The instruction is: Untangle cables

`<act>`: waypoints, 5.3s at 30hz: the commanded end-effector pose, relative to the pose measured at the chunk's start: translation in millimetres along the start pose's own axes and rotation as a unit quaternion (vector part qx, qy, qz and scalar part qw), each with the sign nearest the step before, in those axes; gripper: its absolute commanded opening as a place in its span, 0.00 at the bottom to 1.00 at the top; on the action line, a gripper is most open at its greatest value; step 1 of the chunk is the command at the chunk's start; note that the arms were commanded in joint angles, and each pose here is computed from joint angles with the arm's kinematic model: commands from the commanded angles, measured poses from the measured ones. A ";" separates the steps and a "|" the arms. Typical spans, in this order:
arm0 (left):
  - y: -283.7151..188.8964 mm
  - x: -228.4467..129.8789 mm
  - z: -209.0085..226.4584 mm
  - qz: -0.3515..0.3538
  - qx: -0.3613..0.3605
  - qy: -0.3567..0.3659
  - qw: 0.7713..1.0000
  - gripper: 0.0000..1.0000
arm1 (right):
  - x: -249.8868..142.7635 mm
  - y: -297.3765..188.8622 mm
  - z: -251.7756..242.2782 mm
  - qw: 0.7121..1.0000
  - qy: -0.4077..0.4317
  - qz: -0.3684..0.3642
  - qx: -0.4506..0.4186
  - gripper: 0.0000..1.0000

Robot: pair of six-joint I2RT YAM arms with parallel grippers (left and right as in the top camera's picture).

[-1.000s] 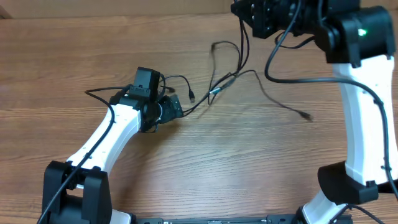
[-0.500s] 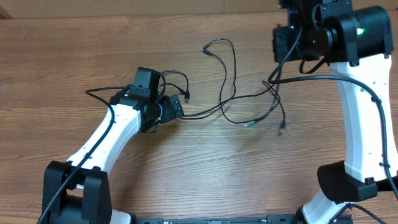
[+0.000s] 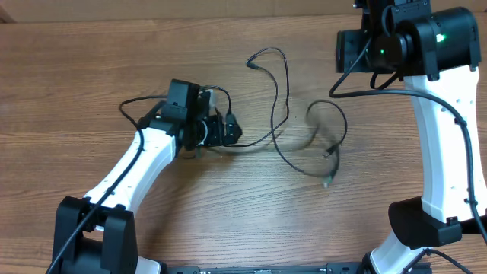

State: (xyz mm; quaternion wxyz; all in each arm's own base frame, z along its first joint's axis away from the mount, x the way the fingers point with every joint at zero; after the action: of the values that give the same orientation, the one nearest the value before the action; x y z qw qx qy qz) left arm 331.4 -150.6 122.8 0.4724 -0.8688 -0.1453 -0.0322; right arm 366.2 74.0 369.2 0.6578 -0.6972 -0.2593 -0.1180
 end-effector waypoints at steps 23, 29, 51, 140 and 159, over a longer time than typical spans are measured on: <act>69.5 -24.4 -62.2 0.006 0.042 0.360 0.932 0.94 | -24.6 3.7 -92.8 0.976 0.216 0.030 0.029 1.00; 95.1 -33.6 -50.3 0.018 0.096 0.403 0.910 0.89 | -24.6 3.7 -92.8 0.976 0.216 0.030 0.029 1.00; -139.8 132.4 33.3 -0.238 0.221 0.005 0.946 0.04 | -34.5 23.2 -91.9 0.979 0.190 0.067 0.030 1.00; 5.6 53.1 -30.7 0.037 0.080 0.157 0.984 0.04 | -57.3 55.4 -81.9 0.969 0.200 0.136 0.053 1.00; -18.9 44.3 -9.3 0.067 0.094 0.113 0.987 0.12 | -109.6 160.6 25.9 0.951 0.147 0.240 0.124 1.00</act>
State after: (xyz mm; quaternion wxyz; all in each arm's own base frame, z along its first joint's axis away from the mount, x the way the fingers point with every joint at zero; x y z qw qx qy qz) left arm 371.3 -136.5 148.4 0.5654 -0.8199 -0.0353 -0.0832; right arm 361.1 60.2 189.3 0.7764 -0.6289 -0.0123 -0.0378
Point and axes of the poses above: each gripper's point midway between its finger pads, its own y axis out along the fingers, its own z axis along the line the jaws close on, x = y × z, the point moved 4 cm from there along -y, back along the fingers, and after that the axes turned 11 degrees about -y, right-handed, at the moved point
